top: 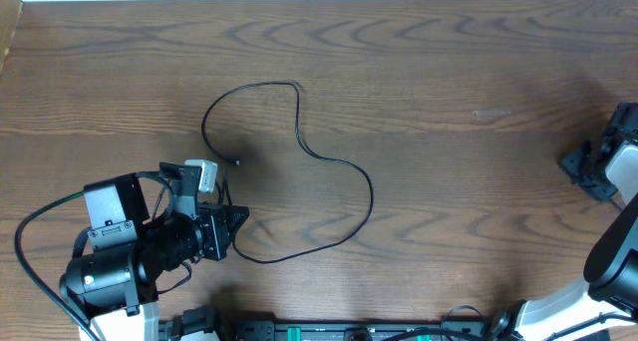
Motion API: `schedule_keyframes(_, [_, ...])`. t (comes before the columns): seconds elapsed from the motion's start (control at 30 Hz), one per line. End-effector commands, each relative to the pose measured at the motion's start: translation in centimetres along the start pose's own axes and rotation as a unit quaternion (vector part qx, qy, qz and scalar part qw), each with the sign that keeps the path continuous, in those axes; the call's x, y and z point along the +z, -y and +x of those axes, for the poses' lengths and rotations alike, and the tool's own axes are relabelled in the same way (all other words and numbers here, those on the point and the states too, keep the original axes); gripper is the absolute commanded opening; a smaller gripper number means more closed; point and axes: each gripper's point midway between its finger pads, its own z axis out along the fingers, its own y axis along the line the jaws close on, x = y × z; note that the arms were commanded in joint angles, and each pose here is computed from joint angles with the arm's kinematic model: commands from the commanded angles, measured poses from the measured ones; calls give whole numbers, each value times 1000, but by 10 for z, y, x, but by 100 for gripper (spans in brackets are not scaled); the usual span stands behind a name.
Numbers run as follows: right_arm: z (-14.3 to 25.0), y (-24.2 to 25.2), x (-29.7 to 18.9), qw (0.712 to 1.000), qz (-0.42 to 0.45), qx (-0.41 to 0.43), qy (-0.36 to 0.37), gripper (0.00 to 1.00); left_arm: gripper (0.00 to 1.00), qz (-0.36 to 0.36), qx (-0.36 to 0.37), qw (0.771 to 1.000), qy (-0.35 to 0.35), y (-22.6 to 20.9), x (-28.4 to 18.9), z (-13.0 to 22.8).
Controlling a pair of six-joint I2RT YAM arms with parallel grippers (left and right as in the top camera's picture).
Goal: Untangle cables
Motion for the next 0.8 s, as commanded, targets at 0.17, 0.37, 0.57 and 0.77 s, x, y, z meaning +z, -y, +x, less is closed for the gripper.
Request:
schedule_keyframes(0.17, [-13, 26, 1, 994, 69, -85, 24, 64, 8, 3, 1, 1000, -4, 0, 2, 3])
schedule_keyframes(0.37, [-12, 28, 2, 994, 70, -85, 21, 50, 8, 4, 1, 1000, -4, 0, 2, 3])
schedule_keyframes(0.57, [-6, 33, 9, 994, 75, -83, 9, 40, 8, 4, 1, 1000, -4, 0, 2, 3])
schedule_keyframes(0.77, [0, 34, 18, 993, 78, -85, -3, 41, 8, 4, -1, 1000, -6, 0, 2, 4])
